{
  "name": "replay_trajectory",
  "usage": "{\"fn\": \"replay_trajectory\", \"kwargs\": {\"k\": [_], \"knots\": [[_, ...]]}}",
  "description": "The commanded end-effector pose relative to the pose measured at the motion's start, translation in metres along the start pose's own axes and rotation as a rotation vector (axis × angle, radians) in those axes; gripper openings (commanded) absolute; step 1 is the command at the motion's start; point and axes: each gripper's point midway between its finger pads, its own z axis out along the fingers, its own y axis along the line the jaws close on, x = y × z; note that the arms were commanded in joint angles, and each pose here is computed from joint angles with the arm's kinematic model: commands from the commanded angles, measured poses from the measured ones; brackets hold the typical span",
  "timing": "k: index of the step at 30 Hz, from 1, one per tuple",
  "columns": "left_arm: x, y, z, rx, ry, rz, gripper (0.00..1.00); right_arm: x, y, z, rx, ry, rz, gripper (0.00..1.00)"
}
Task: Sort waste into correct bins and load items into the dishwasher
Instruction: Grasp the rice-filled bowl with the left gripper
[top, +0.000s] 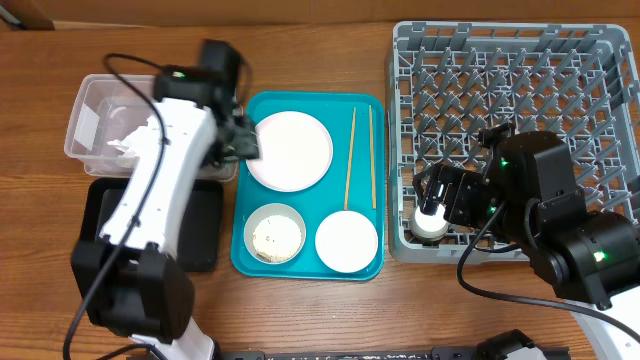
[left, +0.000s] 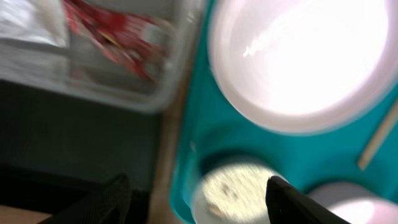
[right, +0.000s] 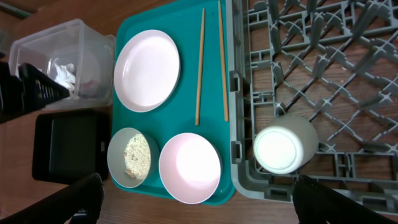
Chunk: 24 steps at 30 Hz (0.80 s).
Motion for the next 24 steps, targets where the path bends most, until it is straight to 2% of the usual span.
{"fn": "replay_trajectory", "kwargs": {"k": [1, 8, 14, 19, 24], "knots": [[0.033, -0.037, -0.013, 0.019, 0.018, 0.034, 0.72, -0.002, 0.004, -0.003, -0.016, -0.010, -0.013, 0.98], [0.090, -0.073, 0.037, -0.023, 0.096, 0.030, 0.75, -0.002, 0.004, -0.003, -0.014, -0.007, -0.013, 0.98], [0.099, -0.092, 0.083, 0.076, 0.092, -0.035, 0.61, -0.002, 0.004, -0.003, -0.014, -0.007, -0.013, 0.99], [0.110, -0.092, 0.104, 0.095, 0.106, -0.034, 0.39, -0.002, 0.004, -0.003, -0.014, -0.007, -0.012, 0.99], [0.115, -0.088, 0.105, 0.081, 0.122, -0.018, 0.04, -0.001, 0.004, -0.003, -0.014, -0.006, -0.012, 0.99]]}}
